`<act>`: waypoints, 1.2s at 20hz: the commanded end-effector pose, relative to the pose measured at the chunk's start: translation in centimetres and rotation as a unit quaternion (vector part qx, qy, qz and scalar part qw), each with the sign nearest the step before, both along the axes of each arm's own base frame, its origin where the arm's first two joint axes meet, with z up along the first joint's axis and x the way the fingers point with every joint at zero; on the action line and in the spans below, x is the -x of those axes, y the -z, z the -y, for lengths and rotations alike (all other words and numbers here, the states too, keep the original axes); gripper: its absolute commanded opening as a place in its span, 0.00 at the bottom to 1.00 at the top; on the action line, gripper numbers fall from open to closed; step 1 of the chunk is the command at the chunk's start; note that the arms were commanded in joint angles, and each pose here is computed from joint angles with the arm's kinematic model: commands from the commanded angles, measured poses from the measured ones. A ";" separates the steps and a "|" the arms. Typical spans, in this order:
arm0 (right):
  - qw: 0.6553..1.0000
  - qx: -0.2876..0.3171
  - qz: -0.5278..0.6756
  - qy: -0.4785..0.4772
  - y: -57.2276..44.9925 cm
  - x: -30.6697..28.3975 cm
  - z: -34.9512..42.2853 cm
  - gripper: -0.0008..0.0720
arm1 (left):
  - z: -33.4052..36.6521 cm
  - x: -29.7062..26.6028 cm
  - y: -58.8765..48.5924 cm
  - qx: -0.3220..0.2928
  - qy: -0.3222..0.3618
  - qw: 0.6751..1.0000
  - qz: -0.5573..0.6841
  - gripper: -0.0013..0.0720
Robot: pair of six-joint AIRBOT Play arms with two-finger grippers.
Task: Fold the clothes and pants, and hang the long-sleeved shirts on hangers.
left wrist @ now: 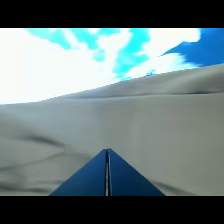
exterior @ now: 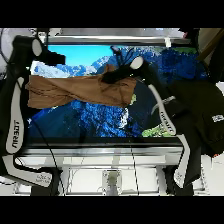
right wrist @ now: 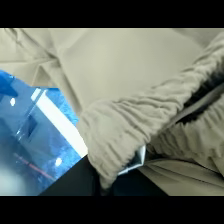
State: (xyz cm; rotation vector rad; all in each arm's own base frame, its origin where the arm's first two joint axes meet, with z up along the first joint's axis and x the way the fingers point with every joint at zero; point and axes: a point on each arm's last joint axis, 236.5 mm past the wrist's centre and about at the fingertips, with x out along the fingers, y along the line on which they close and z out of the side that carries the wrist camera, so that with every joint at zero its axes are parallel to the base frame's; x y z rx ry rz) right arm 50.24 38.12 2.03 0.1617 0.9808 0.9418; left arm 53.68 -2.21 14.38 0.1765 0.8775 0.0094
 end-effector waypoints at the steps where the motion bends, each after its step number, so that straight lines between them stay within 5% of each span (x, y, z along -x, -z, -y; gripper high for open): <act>1: 1.000 -0.010 0.015 0.003 2.5 0.5 -4.4 0.05 | -2.9 0.9 -0.3 -0.009 -0.024 1.000 -0.011 0.03; 2: 0.999 -0.020 0.033 0.021 1.8 -0.6 -4.6 0.05 | -3.0 0.9 -0.3 -0.009 -0.024 1.000 -0.011 0.03; 3: 0.997 -0.042 0.046 0.044 0.5 -1.7 -4.9 0.22 | -3.0 0.9 -0.3 -0.008 -0.024 1.000 -0.011 0.03; 4: 0.995 -0.058 0.052 0.064 -0.6 -2.6 -4.6 0.61 | -3.0 0.9 -0.3 -0.008 -0.024 1.000 -0.011 0.03; 5: 0.993 -0.064 0.056 0.079 -1.6 -3.4 -3.7 0.86 | -3.0 0.9 -0.3 -0.009 -0.024 1.000 -0.011 0.03; 8: 0.996 0.000 0.059 0.074 -2.2 -4.4 2.5 0.84 | -3.3 1.0 -0.3 -0.010 -0.028 0.999 -0.013 0.03; 10: 0.994 0.059 0.015 0.091 -1.5 -4.4 9.2 0.73 | -3.4 1.0 -0.3 -0.014 -0.024 1.000 -0.014 0.03; 15: 0.970 0.148 -0.159 0.108 4.5 -0.1 22.1 0.74 | -3.4 1.0 -0.3 -0.016 -0.021 1.000 -0.015 0.03; 17: 0.956 0.133 -0.221 0.138 8.0 1.3 23.5 0.75 | -3.4 1.0 -0.3 -0.016 -0.021 1.000 -0.015 0.03; 19: 0.944 0.067 -0.259 0.195 10.0 0.9 22.6 0.98 | -3.4 1.0 -0.3 -0.016 -0.021 1.000 -0.015 0.03; 24: 0.926 -0.090 -0.289 0.226 9.8 -1.8 18.4 0.98 | -3.4 1.0 -0.3 -0.016 -0.021 1.000 -0.014 0.03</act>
